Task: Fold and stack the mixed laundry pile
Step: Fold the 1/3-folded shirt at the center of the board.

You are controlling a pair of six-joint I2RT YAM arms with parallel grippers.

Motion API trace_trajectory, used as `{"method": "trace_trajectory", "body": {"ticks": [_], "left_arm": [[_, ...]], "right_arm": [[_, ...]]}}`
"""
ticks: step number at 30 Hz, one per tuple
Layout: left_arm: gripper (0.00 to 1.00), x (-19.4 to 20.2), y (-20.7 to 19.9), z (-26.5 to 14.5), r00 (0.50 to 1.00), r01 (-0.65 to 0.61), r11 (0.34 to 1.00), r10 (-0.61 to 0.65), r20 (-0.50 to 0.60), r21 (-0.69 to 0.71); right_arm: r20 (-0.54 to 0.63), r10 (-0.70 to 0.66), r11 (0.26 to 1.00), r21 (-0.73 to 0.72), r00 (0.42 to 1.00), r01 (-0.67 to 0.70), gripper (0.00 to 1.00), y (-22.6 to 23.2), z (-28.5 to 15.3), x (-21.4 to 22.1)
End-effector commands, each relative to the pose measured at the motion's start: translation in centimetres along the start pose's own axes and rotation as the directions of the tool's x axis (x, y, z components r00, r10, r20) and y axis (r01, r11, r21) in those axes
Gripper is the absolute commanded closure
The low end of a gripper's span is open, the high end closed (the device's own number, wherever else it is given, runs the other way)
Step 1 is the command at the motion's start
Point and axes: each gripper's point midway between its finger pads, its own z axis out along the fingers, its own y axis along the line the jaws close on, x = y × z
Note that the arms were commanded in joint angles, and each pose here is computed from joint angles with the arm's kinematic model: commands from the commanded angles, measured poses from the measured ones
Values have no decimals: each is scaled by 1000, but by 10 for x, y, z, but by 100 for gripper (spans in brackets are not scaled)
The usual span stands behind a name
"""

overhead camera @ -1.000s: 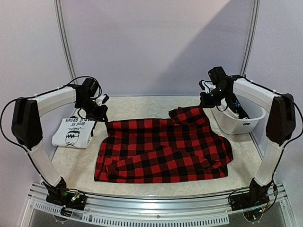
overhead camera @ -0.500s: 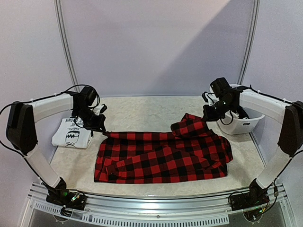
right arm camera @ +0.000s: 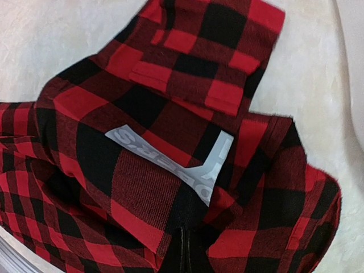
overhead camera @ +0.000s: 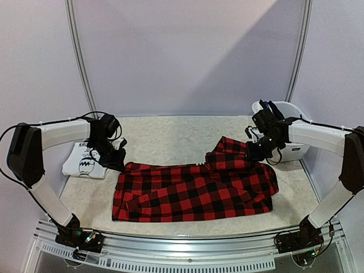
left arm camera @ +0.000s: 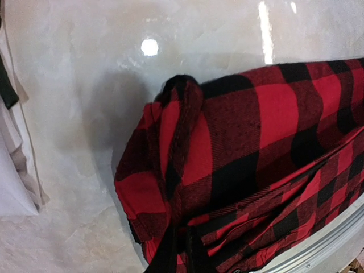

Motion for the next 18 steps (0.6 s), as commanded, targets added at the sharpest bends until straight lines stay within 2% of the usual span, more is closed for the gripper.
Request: {"method": "trace_trajectory", "body": {"ticks": [1,8,13,18], "left_arm": [[92,31,9,16,992,56,996,-63,-105,-63],[80,45,-1,8,990,91,995,-93,-106,-29],[74,33,-6,-20,997,74,997,-74,1,-15],[70,8,-19,-30,995,33,999,-36,89,38]], "right_arm": [[1,44,999,20,999,-44,100,-5,4,12],[-74,81,997,15,994,-80,90,-5,15,36],[-149,74,997,-21,986,-78,81,1,6,56],[-135,74,997,-14,988,-77,76,0,-21,56]]}}
